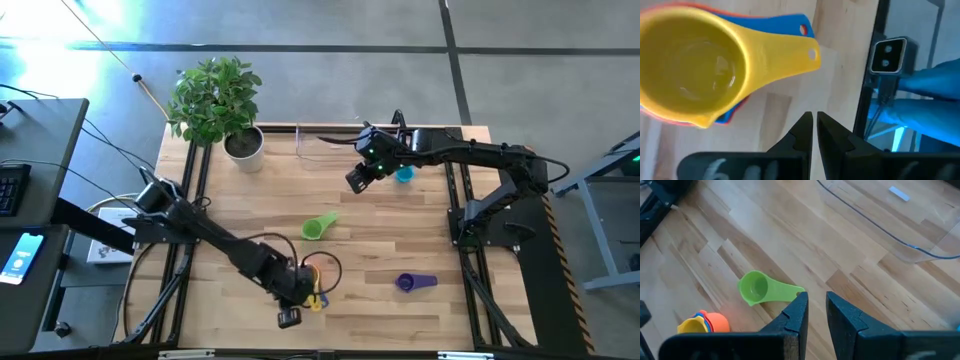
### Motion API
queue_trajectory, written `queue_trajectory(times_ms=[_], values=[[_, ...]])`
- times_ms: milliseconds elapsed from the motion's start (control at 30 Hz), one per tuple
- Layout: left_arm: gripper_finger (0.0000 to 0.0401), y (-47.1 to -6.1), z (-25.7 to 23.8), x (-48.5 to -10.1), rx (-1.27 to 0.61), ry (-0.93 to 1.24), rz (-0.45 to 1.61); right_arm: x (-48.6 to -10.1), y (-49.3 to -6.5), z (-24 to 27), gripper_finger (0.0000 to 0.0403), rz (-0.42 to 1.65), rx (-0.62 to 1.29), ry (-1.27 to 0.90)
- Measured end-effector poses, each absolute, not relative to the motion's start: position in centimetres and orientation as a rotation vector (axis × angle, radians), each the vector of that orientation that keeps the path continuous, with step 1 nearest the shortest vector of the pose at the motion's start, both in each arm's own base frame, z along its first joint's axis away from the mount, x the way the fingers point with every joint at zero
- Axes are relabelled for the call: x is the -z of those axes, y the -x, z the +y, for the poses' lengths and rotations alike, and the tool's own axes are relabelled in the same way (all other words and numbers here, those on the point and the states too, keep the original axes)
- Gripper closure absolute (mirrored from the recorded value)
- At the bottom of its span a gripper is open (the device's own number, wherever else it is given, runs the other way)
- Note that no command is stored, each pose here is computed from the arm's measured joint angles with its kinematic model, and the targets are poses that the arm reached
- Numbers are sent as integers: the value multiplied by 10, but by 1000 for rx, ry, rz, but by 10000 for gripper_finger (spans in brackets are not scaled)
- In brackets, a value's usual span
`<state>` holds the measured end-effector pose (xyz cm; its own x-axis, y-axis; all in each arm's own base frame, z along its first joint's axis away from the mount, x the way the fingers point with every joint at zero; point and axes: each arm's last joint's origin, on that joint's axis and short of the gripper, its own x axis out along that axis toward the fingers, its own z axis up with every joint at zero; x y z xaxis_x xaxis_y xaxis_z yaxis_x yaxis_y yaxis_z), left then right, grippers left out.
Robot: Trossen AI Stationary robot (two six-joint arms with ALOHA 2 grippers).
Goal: Nest measuring cups in basket
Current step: Stack the yellow measuring cup on top of the blue measuring cup
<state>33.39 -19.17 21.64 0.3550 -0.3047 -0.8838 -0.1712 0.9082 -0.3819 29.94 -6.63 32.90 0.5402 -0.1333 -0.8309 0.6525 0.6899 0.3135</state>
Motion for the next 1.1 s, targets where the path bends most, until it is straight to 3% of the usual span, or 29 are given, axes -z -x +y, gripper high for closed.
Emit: queue_trajectory(times_ms=[600, 1100], values=[[391, -360, -191, -172, 24, 492, 1214, -328, -299, -66, 343, 894, 514, -668], [392, -365, -184, -176, 43, 483, 1185, -325, -296, -54, 343, 953, 524, -727]])
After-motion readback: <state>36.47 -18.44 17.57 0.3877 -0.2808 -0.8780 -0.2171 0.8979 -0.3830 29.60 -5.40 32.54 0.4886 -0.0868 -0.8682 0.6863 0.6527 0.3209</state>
